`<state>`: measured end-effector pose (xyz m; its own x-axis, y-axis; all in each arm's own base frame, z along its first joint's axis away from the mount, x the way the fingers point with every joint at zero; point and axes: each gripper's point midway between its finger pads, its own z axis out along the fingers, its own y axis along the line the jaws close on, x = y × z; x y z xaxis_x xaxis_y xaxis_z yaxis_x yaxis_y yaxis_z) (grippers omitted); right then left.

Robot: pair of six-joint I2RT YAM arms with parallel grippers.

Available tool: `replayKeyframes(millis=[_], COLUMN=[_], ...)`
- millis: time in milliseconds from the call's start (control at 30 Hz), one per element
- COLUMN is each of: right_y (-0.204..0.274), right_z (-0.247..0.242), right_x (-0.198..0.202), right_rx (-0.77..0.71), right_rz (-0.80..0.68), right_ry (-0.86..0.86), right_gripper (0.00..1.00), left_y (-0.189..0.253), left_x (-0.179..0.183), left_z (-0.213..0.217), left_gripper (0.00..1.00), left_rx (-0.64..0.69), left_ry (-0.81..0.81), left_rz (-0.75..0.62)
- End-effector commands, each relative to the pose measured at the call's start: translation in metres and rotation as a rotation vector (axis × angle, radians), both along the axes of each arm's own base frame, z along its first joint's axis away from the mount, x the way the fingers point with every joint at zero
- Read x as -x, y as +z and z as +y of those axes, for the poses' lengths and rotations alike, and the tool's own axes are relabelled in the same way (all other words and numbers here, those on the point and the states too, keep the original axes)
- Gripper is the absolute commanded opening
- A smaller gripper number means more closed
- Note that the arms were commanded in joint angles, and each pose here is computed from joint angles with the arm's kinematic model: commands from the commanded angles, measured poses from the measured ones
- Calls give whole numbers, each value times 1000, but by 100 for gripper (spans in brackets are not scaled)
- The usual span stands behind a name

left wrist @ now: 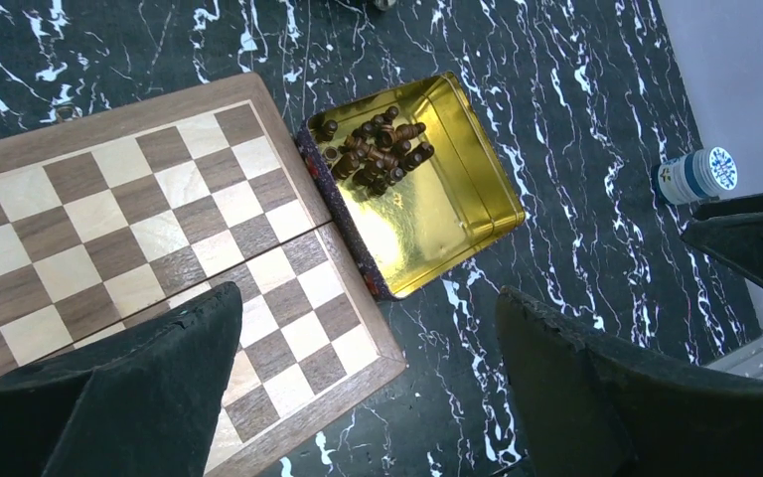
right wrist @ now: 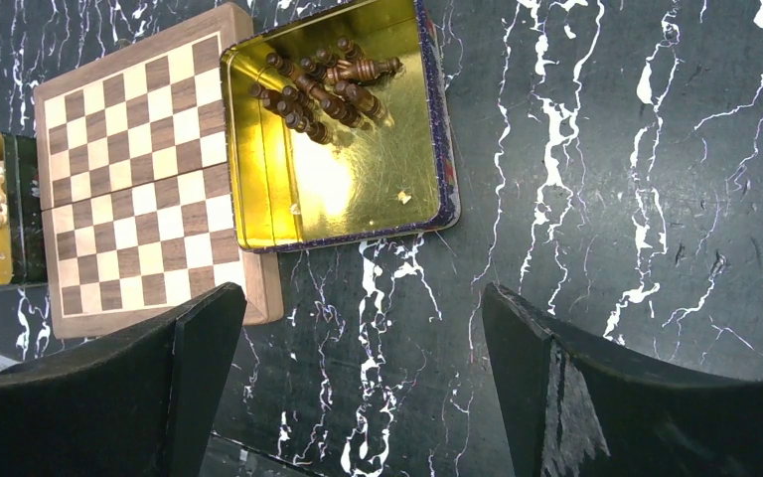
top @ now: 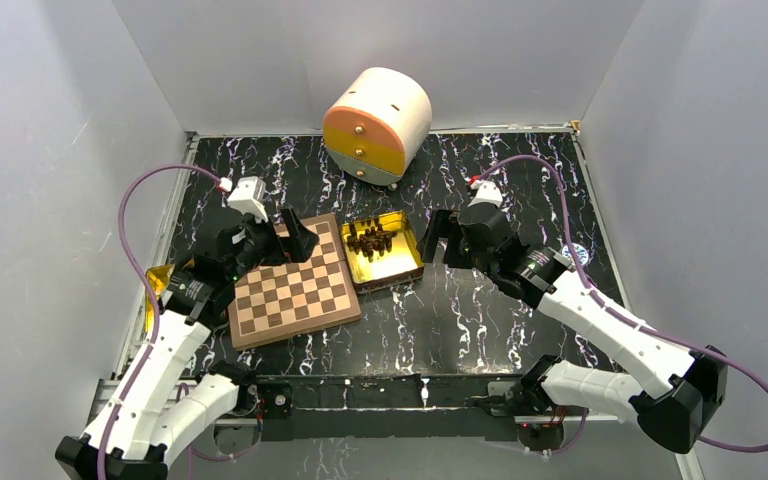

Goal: Set up the chess pieces on the board
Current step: Pick up the chess piece from the storage box.

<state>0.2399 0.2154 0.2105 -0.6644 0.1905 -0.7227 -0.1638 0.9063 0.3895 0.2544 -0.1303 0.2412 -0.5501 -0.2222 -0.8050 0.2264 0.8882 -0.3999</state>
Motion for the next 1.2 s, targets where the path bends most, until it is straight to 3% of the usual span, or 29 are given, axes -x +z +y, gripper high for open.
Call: replayKeyframes(millis=[0,633,833,1000,1167], right_y=[26,28,30,40,40], right_z=[4,2,4,9,3], right_x=[-6,0,9,22,23], right_rx=[-62,-37,-54,-113,-104], right_rz=[-78,-99,-107,-168,-180], right_ry=[-4,51,106,193,180], right_gripper=[99,99,99,99,99], left_y=[12,-2,-25,-46,-63], left_x=[-2,-26,-52,-77,-104], left_z=[11,-13,-20,-24,-32], left_gripper=[94,92,80,52,50], left_rx=[-5,-42,-139,-258,-367], left_ry=[48,-67,-106,-133,-95], left_rz=[-73,-23,69,155,197])
